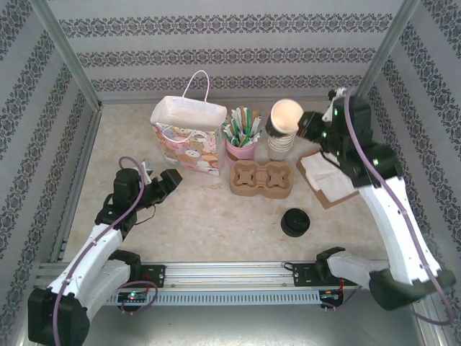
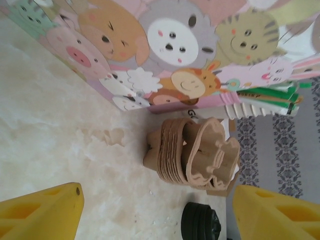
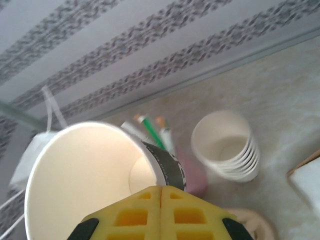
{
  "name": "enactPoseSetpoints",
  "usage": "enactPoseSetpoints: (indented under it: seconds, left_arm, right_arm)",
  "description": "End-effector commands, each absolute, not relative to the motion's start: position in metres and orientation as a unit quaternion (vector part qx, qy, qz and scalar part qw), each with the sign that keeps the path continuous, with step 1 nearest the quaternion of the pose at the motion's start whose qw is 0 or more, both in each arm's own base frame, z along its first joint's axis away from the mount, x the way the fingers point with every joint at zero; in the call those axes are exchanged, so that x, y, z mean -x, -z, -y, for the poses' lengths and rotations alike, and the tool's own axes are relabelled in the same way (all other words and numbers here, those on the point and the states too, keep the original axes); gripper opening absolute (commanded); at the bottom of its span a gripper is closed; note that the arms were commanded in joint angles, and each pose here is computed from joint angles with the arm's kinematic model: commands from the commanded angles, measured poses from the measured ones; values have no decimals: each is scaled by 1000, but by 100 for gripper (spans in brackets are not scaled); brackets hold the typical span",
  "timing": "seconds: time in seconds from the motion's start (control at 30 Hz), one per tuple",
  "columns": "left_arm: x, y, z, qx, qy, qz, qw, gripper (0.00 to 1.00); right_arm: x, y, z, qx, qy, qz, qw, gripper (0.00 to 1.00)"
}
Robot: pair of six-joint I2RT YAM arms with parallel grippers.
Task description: Pack the takeout coffee
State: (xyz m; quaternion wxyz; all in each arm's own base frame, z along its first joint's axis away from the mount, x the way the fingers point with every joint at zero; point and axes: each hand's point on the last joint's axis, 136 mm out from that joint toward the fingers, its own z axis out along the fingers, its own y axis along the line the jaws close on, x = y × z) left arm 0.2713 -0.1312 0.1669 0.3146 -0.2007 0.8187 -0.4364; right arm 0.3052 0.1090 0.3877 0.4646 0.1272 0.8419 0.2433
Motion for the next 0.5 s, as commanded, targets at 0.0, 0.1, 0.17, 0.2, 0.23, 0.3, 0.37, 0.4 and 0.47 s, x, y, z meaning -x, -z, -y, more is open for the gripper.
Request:
enactPoseSetpoints:
  seconds: [0.0, 0.1, 0.17, 0.2, 0.23, 0.3, 0.37, 0.4, 0.47]
  left_arm:
    - [-282, -178, 147, 179, 446, -810, 336, 79]
    - [-286, -174, 166, 169, 452, -814, 322, 79]
    - [-288, -172, 176, 165, 463, -812, 315, 79]
    - [-289, -172, 180, 162, 467, -811, 311, 79]
    - [-289, -170, 183, 162, 467, -813, 307, 79]
    - [-289, -167, 188, 160, 465, -816, 303, 79]
    - [-287, -165, 191, 161, 464, -819, 296, 79]
    - [-286, -165, 191, 162, 463, -821, 293, 79]
    - [-284, -164, 189, 165, 459, -823, 292, 79]
  right_arm:
    - [-270, -350, -118, -140, -245, -862, 421, 0]
    - [-245, -322, -140, -127, -267, -872, 391, 0]
    - [-233, -303, -155, -108, -266, -882, 374, 0]
    - [-227, -291, -164, -95, -263, -888, 366, 0]
    - [-222, -279, -172, -82, -256, -895, 356, 0]
    - [-215, -252, -186, -62, -241, -910, 331, 0]
    - [-209, -226, -204, -38, -234, -922, 307, 0]
    - [-206, -217, -211, -28, -231, -924, 303, 0]
    - [-203, -198, -222, -17, -218, -930, 295, 0]
